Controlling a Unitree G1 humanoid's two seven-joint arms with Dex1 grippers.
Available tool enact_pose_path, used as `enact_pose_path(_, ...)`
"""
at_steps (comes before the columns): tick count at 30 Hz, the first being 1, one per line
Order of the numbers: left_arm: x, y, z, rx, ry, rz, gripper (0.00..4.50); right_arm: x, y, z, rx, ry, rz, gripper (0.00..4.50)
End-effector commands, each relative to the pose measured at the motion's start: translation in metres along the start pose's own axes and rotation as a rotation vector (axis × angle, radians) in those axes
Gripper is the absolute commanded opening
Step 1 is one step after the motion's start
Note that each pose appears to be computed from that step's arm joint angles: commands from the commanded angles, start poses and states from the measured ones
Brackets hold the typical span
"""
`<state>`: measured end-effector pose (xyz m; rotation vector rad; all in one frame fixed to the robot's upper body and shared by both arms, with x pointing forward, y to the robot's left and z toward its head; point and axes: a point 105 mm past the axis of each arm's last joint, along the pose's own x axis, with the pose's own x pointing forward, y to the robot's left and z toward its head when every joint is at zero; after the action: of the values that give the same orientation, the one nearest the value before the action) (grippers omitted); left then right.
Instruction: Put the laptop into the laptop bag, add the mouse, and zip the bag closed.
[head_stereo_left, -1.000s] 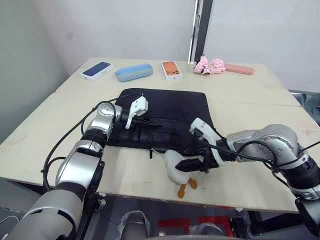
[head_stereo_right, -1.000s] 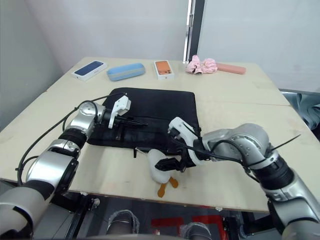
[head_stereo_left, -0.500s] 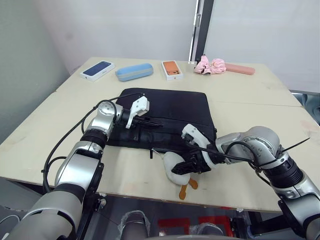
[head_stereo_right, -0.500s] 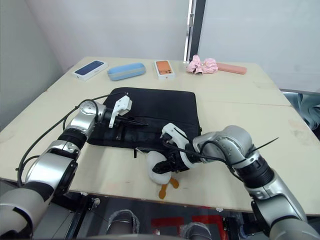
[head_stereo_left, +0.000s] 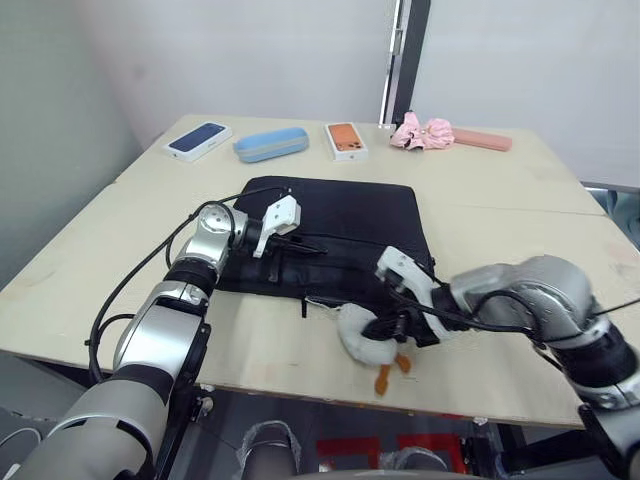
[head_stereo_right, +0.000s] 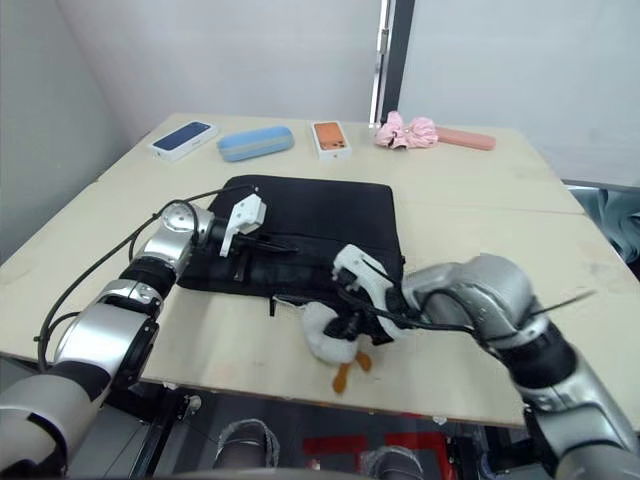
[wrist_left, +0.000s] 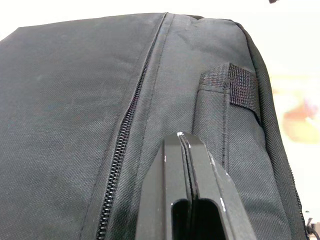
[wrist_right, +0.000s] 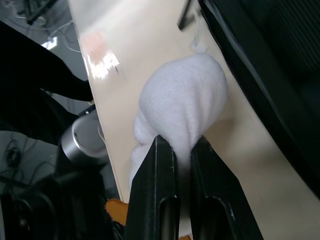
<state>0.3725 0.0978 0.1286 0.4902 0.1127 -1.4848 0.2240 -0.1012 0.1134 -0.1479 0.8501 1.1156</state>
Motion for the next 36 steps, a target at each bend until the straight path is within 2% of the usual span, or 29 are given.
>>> enact_pose_path(1, -0.001, -0.008, -0.022, -0.050, 0.079, -0.013, 0.00, -0.023, 0.011, -0.003, -0.034, -0.047, -0.004, 0.05)
enact_pose_path(8, 0.004, -0.007, -0.021, -0.047, 0.065, -0.009, 0.00, -0.069, -0.006, -0.022, 0.011, -0.044, -0.170, 0.05)
enact_pose_path(12, 0.007, -0.008, -0.020, -0.044, 0.063, -0.021, 0.00, -0.084, -0.009, -0.035, 0.023, -0.010, -0.219, 0.05)
enact_pose_path(16, 0.008, -0.006, -0.018, -0.027, 0.063, -0.015, 0.00, -0.106, -0.025, -0.058, 0.069, 0.050, -0.308, 0.05)
enact_pose_path(24, 0.008, -0.004, -0.014, -0.029, 0.055, -0.021, 0.00, -0.143, -0.057, -0.076, 0.066, 0.096, -0.442, 0.05)
enact_pose_path(31, 0.007, -0.008, -0.018, -0.046, 0.057, -0.031, 0.00, -0.158, -0.076, -0.084, 0.035, 0.123, -0.513, 0.05)
enact_pose_path(36, 0.004, -0.009, -0.023, -0.051, 0.072, -0.021, 0.00, -0.168, -0.102, -0.076, -0.006, 0.106, -0.647, 0.05)
